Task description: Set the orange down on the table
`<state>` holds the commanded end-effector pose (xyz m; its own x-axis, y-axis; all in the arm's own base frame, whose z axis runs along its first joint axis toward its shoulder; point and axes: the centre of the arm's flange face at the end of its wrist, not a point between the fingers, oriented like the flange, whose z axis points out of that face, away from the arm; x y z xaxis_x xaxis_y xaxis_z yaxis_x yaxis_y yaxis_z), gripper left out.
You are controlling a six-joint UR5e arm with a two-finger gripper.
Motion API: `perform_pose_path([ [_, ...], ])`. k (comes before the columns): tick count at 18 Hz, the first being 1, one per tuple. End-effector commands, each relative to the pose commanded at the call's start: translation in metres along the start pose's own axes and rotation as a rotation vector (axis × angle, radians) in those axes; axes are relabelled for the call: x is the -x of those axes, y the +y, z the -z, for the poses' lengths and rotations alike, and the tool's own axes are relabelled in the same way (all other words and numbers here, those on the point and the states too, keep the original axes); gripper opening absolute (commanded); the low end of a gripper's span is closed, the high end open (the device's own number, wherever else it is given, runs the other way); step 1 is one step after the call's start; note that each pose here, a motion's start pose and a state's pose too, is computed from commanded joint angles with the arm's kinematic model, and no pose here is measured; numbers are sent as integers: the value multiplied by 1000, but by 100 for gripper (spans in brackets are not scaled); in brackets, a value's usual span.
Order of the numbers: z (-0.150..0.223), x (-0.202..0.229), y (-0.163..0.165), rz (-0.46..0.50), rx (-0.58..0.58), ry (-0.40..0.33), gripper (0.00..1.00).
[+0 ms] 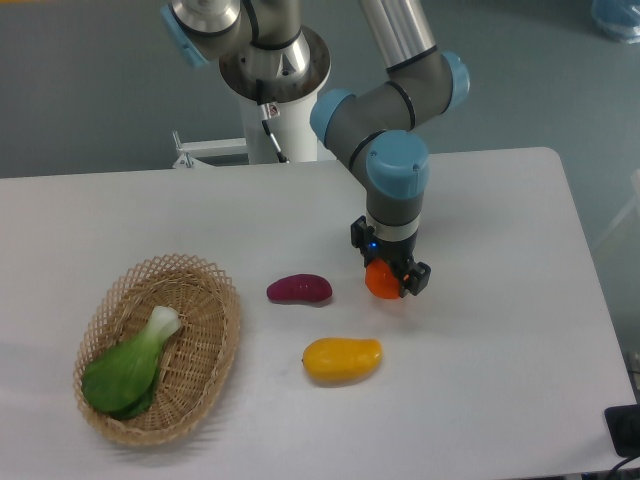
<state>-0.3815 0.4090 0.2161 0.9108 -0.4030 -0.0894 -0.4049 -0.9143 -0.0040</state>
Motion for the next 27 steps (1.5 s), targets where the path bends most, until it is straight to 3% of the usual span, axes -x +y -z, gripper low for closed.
perform_pose_path([
  [6, 18, 10, 12, 29, -34, -36, 100],
  [12, 68, 41, 38, 99, -180, -111, 100],
  [18, 95, 83, 54, 121, -185, -183, 100],
  [22, 115, 113, 59, 130, -106, -79, 100],
  [27, 130, 135, 51, 117, -97, -60, 100],
])
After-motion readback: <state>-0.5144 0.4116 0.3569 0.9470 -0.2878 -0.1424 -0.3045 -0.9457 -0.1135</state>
